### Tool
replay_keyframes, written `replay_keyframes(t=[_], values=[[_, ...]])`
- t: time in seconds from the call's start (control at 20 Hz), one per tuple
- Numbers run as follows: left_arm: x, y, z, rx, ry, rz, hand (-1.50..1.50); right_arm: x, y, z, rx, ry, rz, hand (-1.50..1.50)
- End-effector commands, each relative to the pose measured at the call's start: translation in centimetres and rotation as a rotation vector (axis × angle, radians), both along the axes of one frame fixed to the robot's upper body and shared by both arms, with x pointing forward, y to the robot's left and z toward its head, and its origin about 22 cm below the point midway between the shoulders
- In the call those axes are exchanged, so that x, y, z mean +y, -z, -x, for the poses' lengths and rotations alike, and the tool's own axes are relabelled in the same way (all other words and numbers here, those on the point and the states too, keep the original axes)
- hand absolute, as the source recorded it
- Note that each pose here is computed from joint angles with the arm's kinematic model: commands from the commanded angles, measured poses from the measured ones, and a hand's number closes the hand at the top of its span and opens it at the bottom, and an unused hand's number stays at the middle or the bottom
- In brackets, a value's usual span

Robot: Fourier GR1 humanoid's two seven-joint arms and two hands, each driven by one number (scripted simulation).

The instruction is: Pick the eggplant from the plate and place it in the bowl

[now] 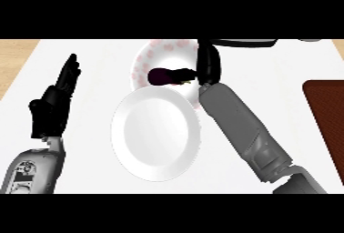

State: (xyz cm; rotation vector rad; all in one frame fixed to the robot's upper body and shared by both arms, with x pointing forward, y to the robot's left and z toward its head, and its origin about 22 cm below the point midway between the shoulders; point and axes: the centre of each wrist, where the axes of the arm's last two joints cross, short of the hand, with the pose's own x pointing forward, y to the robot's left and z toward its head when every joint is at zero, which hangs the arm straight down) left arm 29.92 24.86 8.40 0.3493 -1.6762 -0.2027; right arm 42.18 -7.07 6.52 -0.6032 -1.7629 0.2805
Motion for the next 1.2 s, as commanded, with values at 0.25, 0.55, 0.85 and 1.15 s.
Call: replay_keyframes(t=[0.25,0.55,0.85,1.15], values=[[1.1,1.9,2.0,0.030,-0.058,-0.003,0.00,-4.7,2.1,1.3,0.020,-0.118,-0.195,-1.50],[3.7,1.8,0.1,0.020,-0.073,-0.001,0.00,-7.8,4.3,4.5,0.004,-0.228,-0.244,-1.50],[1.5,0.7,2.0,0.020,-0.064,0.005,0.00,-10.5,5.6,8.9,0.009,-0.264,-0.250,-1.50],[0.2,-0.3,1.7,0.017,-0.059,-0.002,0.00,-11.1,4.3,11.2,0.002,-0.261,-0.245,-1.50]])
